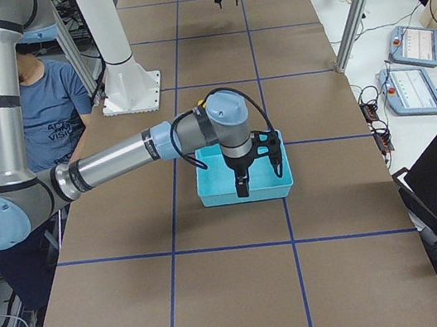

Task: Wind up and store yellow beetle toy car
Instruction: 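Move the right gripper over the rolling car and grasp it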

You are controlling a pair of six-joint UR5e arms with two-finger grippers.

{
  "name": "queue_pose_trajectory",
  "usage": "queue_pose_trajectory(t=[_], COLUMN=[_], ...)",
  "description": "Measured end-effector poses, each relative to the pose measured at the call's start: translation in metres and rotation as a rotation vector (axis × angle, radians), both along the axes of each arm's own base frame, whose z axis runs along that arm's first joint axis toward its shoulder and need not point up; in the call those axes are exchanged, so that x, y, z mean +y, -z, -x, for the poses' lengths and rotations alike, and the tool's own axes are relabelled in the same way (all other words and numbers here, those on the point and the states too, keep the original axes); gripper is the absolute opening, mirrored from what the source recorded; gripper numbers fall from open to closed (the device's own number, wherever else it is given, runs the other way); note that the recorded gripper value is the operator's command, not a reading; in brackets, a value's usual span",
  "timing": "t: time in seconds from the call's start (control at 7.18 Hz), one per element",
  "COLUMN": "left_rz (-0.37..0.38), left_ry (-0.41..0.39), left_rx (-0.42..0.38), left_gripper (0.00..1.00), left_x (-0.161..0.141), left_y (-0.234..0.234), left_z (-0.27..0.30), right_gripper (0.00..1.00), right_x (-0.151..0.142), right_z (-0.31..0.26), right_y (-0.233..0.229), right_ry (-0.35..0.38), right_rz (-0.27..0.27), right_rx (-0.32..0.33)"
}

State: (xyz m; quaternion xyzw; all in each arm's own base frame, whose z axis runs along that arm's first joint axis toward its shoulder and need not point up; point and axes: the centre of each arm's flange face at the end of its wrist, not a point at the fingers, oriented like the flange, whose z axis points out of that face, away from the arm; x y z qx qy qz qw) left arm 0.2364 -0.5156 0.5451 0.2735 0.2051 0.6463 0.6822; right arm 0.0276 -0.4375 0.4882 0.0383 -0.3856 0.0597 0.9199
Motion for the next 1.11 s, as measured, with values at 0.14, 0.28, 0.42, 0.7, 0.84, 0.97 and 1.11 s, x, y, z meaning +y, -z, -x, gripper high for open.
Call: queue_pose_trajectory(t=[0.14, 0.28, 0.42, 0.7, 0.84, 0.97, 1.11], left_rz=[0.070, 0.178, 0.311, 0.583, 0.677, 0.771, 0.876], left_ry=[0.089, 0.228, 0.378, 0.676, 0.802, 0.903, 0.977], left_rx=[-0.016, -0.008, 0.020, 0.101, 0.141, 0.170, 0.190], left_gripper=[1.00, 1.00, 1.00, 1.00, 1.00, 1.00, 1.00], left_x=[-0.012, -0.023, -0.030, -0.037, -0.036, -0.031, -0.018], left_y=[-0.001, -0.001, -0.002, -0.011, -0.017, -0.024, -0.038], left_z=[0.025, 0.056, 0.089, 0.169, 0.210, 0.247, 0.277], right_gripper=[1.00, 1.00, 1.00, 1.00, 1.00, 1.00, 1.00], right_x=[-0.004, -0.008, -0.008, 0.009, 0.028, 0.049, 0.073], right_z=[0.027, 0.069, 0.118, 0.220, 0.272, 0.314, 0.347], right_y=[0.056, 0.115, 0.166, 0.240, 0.259, 0.268, 0.269], right_ry=[0.056, 0.145, 0.244, 0.452, 0.576, 0.681, 0.757], right_rz=[-0.044, -0.119, -0.217, -0.437, -0.574, -0.702, -0.814], right_rx=[0.027, 0.042, 0.039, 0.050, 0.082, 0.089, 0.066])
